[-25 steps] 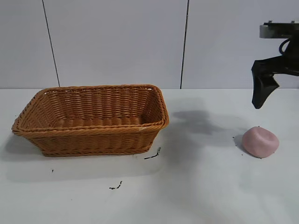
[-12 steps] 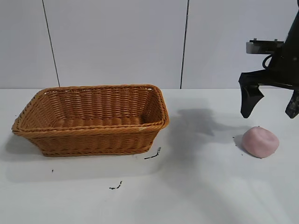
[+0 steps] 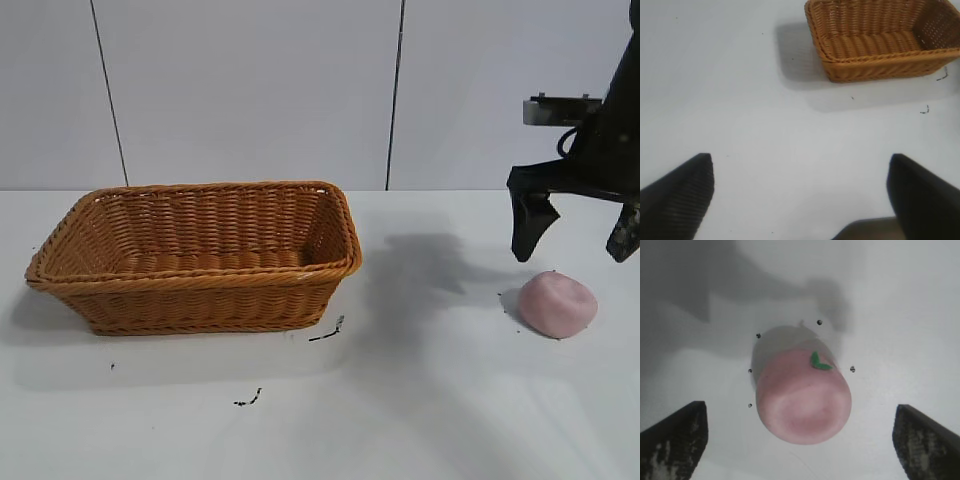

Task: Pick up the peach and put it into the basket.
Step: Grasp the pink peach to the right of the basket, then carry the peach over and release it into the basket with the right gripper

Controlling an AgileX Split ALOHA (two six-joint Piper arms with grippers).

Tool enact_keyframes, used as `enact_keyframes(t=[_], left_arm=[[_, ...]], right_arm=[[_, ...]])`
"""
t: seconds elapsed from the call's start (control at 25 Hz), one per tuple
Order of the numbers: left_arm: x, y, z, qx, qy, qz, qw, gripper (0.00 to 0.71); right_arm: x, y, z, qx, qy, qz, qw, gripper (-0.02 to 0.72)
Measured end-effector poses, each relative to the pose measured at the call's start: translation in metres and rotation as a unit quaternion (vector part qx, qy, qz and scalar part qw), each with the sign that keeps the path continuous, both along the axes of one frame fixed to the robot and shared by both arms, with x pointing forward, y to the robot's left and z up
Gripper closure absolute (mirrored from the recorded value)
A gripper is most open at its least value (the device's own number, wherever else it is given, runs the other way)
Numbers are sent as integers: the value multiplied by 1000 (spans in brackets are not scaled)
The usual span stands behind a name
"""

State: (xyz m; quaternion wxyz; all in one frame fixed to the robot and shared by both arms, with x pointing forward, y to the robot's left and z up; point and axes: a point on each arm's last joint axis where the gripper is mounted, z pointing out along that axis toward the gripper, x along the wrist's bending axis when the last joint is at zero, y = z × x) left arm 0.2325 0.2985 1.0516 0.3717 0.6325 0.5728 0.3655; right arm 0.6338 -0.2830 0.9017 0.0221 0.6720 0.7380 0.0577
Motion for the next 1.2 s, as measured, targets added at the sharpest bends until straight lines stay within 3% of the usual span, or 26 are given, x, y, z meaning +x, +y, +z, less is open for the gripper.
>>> enact_keyframes(t=[0.52,0.56,0.6,0.72,0.8,0.96,1.2], left_arm=[[0,0,0,0,0,0,1000,18],[0,0,0,0,0,0,1000,18],[0,0,0,0,0,0,1000,18],[0,0,0,0,0,0,1000,18],[0,0,0,0,0,0,1000,18],[0,0,0,0,0,0,1000,18],[0,0,0,0,0,0,1000,18]], right_arm=[[3,1,-20,6,9,-7,1000,15],[3,1,-20,6,10,-7,1000,48],[2,1,-20,6,11,-7,1000,132],[2,1,-20,6,15,-7,1000,489],[3,1,-15,7,10,-7,1000,606],[1,1,7,8,-9,-6,1000,658],[2,2,80,12,-81,-2,997,666]])
